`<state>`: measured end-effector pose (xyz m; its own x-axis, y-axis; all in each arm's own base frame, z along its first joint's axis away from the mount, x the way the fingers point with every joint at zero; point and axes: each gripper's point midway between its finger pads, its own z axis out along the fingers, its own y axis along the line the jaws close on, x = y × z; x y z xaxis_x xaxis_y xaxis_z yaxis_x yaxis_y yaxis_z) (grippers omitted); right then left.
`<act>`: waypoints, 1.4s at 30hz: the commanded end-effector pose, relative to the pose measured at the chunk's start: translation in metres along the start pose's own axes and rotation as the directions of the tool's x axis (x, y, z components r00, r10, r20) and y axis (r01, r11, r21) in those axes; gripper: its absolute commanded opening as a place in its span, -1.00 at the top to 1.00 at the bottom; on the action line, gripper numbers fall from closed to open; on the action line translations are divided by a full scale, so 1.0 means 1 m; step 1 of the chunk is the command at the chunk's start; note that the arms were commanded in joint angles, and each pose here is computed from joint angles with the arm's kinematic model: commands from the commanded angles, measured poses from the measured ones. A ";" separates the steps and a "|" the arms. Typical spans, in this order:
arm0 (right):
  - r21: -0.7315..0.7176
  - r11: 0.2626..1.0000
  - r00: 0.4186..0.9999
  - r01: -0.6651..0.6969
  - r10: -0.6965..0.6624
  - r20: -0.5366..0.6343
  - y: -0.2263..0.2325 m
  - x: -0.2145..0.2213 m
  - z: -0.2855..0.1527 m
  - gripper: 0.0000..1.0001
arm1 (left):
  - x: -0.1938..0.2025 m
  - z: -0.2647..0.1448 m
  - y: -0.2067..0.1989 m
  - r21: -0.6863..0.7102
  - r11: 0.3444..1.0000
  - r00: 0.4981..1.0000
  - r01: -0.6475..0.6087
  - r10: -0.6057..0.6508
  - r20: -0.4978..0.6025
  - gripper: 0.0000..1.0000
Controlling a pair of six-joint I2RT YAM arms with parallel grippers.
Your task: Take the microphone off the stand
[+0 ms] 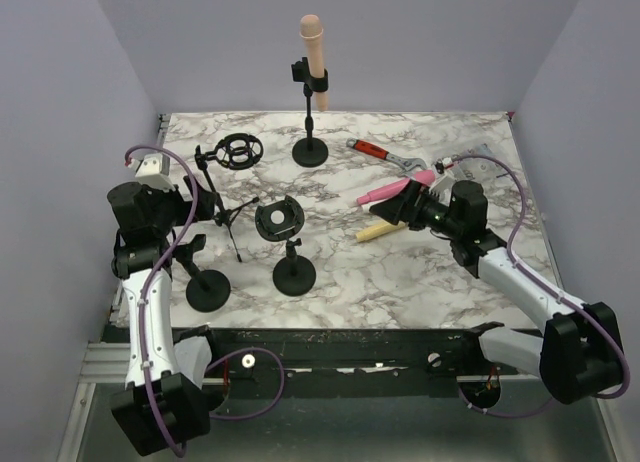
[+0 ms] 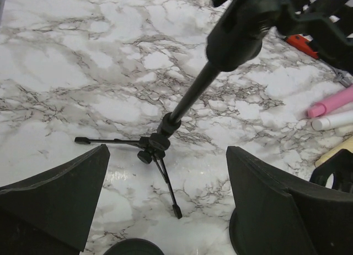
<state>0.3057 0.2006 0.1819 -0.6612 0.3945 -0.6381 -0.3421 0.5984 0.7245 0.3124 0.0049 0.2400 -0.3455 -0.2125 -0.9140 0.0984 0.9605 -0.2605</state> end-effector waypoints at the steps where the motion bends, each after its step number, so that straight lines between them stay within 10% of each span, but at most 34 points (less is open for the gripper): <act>1: 0.003 0.998 0.997 0.067 -0.067 0.027 0.016 -0.008 -0.001 -1.00 | 0.006 0.007 -0.004 0.146 0.988 0.999 0.050 -0.052 0.010 -0.73; 42: 0.041 0.993 0.992 0.115 -0.117 0.044 0.022 -0.008 -0.004 -1.00 | 0.050 0.051 0.016 0.238 0.958 0.975 0.157 -0.113 -0.190 0.06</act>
<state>0.2988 0.2094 0.1953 -0.6095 0.3549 -0.7089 -0.3785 0.6554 0.6536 0.3434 0.0060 0.1688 -0.5236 -0.3183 -0.7903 0.2184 0.8465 -0.4856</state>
